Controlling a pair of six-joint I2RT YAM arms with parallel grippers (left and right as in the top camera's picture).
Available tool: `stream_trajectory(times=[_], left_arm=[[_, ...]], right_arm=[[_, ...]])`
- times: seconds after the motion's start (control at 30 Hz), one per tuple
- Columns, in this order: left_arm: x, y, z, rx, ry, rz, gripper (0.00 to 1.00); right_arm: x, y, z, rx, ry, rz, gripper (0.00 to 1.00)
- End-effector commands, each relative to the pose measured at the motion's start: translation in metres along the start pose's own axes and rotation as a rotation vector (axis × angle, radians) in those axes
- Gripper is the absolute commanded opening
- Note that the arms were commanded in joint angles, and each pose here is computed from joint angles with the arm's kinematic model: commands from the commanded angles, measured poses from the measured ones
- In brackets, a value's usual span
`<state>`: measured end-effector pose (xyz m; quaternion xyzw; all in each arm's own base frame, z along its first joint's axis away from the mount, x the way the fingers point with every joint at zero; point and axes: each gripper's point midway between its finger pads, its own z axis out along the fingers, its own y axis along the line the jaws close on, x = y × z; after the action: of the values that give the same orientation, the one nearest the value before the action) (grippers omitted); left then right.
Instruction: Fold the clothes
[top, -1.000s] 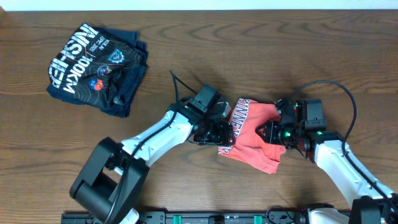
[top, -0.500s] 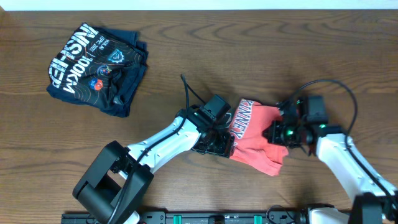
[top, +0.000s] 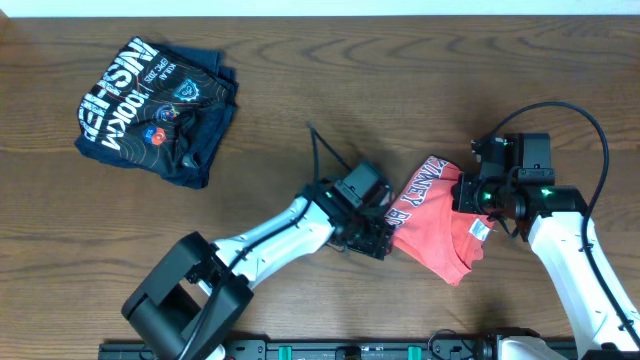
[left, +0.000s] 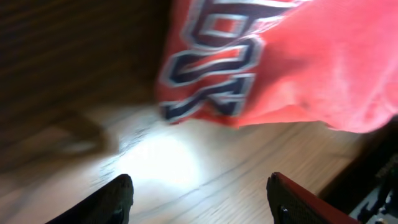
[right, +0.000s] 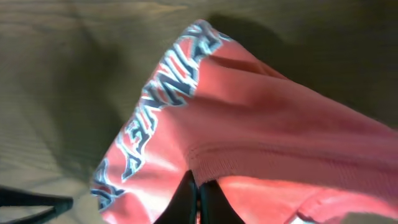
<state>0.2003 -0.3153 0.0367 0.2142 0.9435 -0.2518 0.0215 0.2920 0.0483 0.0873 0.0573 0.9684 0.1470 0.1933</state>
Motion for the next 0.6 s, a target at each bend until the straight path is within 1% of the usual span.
stream_trajectory(times=[0.0, 0.1, 0.17, 0.23, 0.27, 0.3, 0.33, 0.37, 0.4, 0.5, 0.57], left_arm=[[-0.002, -0.001, 0.001, -0.016, -0.017, 0.05, 0.71], [-0.008, 0.009, 0.0, -0.075, -0.046, 0.048, 0.71], [-0.014, 0.014, 0.0, -0.107, -0.078, 0.053, 0.71], [-0.02, 0.012, -0.001, -0.103, -0.099, 0.064, 0.7], [-0.022, 0.011, -0.001, -0.098, -0.109, 0.068, 0.69], [-0.024, 0.01, -0.001, -0.094, -0.118, 0.077, 0.64], [-0.026, 0.009, 0.0, -0.091, -0.123, 0.088, 0.61], [-0.027, 0.008, 0.002, -0.087, -0.126, 0.092, 0.59], [-0.027, 0.009, 0.004, -0.087, -0.125, 0.094, 0.56], [-0.025, 0.013, 0.012, -0.088, -0.103, 0.089, 0.52], [-0.021, 0.01, 0.02, -0.055, -0.077, 0.103, 0.52]], right_arm=[[0.002, -0.024, -0.003, 0.129, 0.002, 0.067, 0.22], [0.016, -0.047, -0.008, 0.257, 0.03, 0.21, 0.21], [0.02, -0.055, -0.01, 0.283, 0.04, 0.274, 0.19], [0.024, -0.047, -0.009, 0.215, 0.069, 0.261, 0.09], [0.028, -0.036, -0.008, 0.142, 0.101, 0.224, 0.07], [0.032, -0.025, -0.007, 0.071, 0.129, 0.184, 0.08], [0.038, -0.011, -0.008, -0.006, 0.164, 0.137, 0.11], [0.045, -0.004, -0.009, -0.047, 0.193, 0.112, 0.17], [0.053, 0.0, -0.01, -0.067, 0.225, 0.102, 0.21], [0.075, -0.001, -0.007, -0.062, 0.294, 0.101, 0.23], [0.089, -0.001, 0.0, -0.064, 0.324, 0.1, 0.24]])
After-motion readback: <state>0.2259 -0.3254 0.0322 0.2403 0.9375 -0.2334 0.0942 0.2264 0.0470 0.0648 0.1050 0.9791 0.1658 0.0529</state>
